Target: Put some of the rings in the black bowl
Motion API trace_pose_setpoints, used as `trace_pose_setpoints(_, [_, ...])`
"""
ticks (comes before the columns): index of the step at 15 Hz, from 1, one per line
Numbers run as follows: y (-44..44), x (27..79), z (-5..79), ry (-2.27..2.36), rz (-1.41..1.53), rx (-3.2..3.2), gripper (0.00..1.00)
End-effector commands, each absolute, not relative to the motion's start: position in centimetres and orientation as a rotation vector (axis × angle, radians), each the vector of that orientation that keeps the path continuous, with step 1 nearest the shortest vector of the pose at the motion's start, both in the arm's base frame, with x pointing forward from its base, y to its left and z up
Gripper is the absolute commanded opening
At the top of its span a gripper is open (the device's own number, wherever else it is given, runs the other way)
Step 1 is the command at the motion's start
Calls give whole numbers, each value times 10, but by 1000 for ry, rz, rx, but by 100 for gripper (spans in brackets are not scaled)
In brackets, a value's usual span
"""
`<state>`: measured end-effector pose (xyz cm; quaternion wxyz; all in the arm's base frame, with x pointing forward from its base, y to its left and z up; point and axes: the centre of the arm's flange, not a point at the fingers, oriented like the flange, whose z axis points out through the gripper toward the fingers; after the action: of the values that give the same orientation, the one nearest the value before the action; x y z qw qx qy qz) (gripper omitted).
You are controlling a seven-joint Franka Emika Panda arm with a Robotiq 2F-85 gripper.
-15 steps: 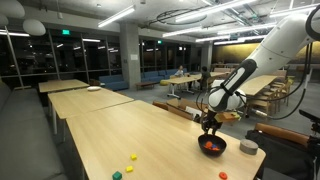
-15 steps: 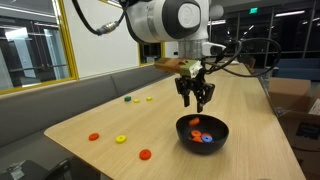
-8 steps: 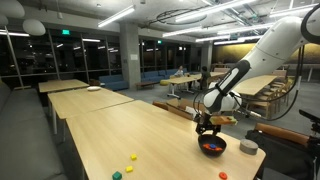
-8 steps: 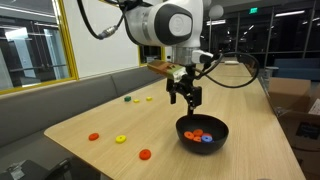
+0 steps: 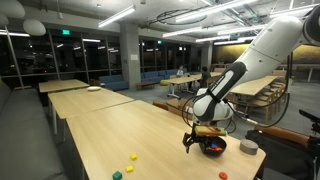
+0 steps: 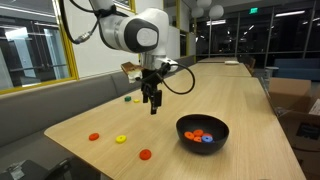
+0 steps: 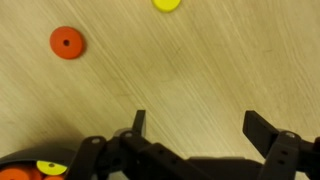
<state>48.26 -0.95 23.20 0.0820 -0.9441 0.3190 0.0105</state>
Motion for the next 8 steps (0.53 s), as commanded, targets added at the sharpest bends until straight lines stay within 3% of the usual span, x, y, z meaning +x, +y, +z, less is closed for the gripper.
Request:
trace_pose_setpoints(1, [34, 486, 234, 826, 90, -2889, 100])
trace_pose_setpoints(8, [95, 486, 210, 469, 158, -3029, 100])
